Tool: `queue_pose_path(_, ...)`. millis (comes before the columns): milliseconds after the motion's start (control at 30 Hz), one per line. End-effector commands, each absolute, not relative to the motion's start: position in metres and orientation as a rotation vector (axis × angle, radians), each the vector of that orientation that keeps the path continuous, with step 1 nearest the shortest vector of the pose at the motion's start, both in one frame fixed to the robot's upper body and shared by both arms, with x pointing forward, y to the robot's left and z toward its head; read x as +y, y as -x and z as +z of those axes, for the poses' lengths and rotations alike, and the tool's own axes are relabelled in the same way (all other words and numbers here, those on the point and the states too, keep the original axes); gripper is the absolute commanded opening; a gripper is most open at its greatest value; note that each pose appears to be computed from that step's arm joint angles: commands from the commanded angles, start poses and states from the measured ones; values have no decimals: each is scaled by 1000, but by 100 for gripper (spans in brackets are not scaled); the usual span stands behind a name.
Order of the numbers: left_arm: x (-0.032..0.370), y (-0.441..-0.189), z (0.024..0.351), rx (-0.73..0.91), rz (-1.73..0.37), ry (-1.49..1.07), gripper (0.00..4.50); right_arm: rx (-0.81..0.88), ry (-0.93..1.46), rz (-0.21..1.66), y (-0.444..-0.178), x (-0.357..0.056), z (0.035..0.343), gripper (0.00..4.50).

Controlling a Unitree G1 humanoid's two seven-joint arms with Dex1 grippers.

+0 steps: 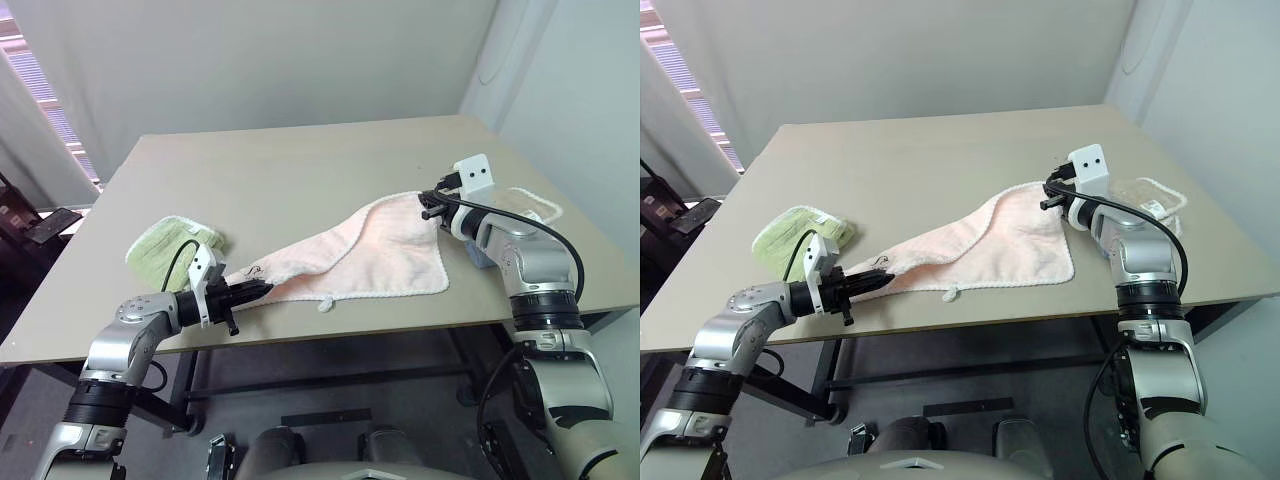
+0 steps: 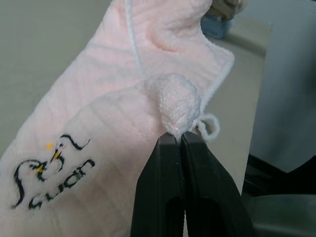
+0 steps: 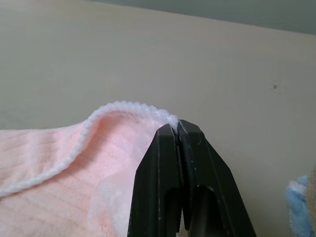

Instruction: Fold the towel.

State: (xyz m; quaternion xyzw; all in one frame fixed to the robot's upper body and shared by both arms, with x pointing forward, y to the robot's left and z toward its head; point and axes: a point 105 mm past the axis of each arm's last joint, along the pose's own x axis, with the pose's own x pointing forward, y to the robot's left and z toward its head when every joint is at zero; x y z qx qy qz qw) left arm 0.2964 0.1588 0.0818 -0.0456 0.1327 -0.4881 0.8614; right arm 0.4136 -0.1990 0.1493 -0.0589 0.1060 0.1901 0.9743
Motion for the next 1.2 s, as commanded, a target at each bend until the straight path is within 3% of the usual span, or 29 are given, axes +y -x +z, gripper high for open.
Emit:
queue_pose_path(33,160,-301,103,213,-1014,105,3,153,139,405,-415,-192,167,0)
queue_pose_path(467,207,-350,156,102,-836,76,3,64,152,321,-417,-223,189,0)
queue_pose_path(767,210,-414,193,28,-681,119,3,10,223,218,-433,-240,201,0)
queue_pose_path(900,195,-438,204,-12,-650,122,3,-70,251,123,-444,-252,226,0)
queue_pose_path(1200,182,-466,242,-197,-495,225,3,-226,250,-72,-456,-288,289,0)
